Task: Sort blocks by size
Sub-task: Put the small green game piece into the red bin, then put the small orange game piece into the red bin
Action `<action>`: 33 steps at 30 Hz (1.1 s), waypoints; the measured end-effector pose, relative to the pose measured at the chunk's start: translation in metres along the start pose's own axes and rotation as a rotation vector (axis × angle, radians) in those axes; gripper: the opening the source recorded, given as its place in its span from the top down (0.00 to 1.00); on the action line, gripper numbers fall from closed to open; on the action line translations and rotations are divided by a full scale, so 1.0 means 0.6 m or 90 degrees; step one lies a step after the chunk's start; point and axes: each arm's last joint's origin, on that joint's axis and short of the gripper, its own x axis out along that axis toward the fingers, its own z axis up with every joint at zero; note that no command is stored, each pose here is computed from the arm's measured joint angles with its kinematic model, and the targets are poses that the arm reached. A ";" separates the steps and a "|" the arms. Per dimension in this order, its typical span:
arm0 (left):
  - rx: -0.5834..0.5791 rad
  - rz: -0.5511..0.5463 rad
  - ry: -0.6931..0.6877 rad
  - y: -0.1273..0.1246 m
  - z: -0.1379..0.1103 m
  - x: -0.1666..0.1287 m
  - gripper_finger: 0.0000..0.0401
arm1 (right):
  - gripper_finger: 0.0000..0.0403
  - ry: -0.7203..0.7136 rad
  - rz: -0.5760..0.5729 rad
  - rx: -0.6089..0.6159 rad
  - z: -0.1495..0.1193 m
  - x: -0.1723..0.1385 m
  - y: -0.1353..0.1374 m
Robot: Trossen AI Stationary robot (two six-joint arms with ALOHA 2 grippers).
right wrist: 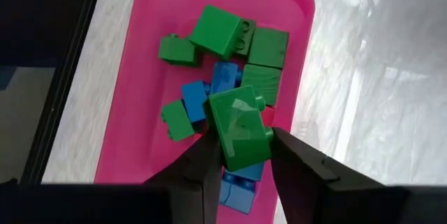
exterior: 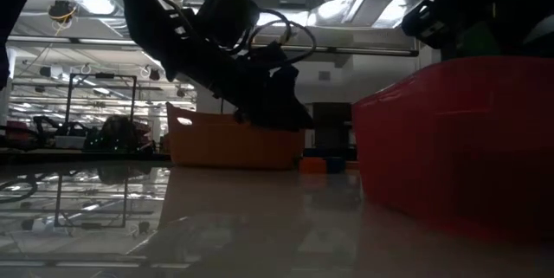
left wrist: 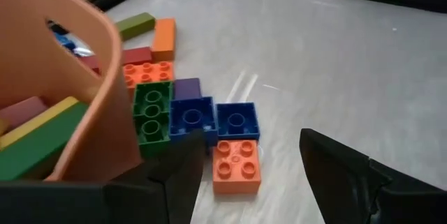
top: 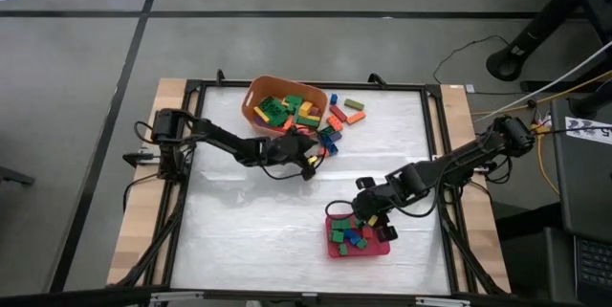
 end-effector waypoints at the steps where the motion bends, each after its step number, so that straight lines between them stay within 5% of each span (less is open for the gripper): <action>1: -0.002 -0.005 0.001 0.002 0.001 0.001 0.45 | 0.71 0.000 0.000 0.000 0.000 0.000 0.000; 13: 0.025 -0.030 0.017 -0.001 -0.004 0.001 0.45 | 0.71 0.000 -0.001 0.020 0.000 0.000 0.000; 33: 0.048 -0.035 0.028 -0.007 -0.012 0.007 0.45 | 0.51 -0.004 -0.001 0.038 0.001 0.001 0.000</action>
